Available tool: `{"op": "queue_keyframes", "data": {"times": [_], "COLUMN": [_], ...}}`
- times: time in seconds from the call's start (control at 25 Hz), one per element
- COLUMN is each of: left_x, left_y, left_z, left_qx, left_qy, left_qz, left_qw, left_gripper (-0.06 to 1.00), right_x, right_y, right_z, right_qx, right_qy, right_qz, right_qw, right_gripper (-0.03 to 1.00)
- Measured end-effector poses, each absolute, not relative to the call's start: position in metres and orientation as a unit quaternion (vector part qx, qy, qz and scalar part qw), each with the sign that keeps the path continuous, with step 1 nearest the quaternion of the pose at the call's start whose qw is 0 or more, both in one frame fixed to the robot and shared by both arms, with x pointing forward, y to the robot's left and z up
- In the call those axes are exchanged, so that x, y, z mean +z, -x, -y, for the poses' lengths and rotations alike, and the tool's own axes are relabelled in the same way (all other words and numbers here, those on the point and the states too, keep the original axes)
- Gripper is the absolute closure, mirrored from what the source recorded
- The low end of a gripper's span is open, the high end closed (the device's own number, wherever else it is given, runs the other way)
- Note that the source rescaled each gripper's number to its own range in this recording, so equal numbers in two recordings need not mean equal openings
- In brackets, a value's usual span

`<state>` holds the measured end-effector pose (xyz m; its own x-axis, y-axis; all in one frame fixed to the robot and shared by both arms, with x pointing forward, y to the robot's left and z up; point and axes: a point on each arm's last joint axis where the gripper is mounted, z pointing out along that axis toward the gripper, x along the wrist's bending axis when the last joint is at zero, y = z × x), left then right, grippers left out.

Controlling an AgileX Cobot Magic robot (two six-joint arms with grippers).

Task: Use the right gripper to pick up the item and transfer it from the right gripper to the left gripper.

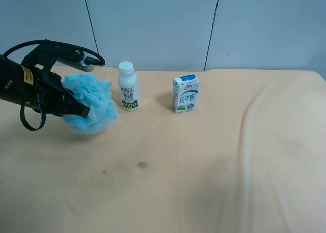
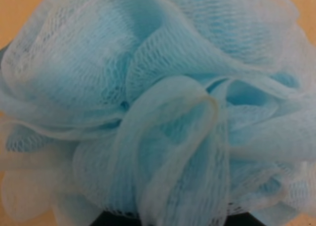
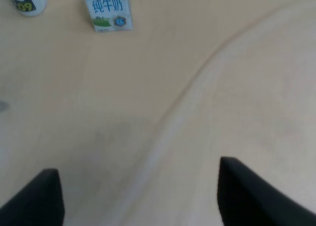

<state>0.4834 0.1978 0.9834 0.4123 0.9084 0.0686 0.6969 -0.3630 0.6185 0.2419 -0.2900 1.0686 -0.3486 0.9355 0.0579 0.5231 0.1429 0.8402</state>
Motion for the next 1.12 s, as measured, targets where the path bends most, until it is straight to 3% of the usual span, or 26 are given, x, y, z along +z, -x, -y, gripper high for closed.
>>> {"op": "queue_keyframes", "data": {"times": [0.48, 0.84, 1.12], "left_x": [0.984, 0.983, 1.0], "left_y": [-0.484, -0.483, -0.474], "left_z": [-0.198, -0.198, -0.204], "left_qx": [0.206, 0.203, 0.19], "left_qy": [-0.799, -0.801, -0.803], "left_qz": [-0.501, -0.503, -0.519], "left_qw": [0.26, 0.255, 0.221], "left_gripper": [0.34, 0.19, 0.17], "right_x": [1.069, 1.069, 1.069], "right_y": [-0.242, -0.242, -0.242], "right_z": [0.29, 0.29, 0.29], "right_qx": [0.408, 0.408, 0.408], "right_qy": [-0.512, -0.512, -0.512], "right_qz": [-0.713, -0.713, -0.713], "right_qw": [0.253, 0.253, 0.253], "right_gripper": [0.28, 0.28, 0.28]}}
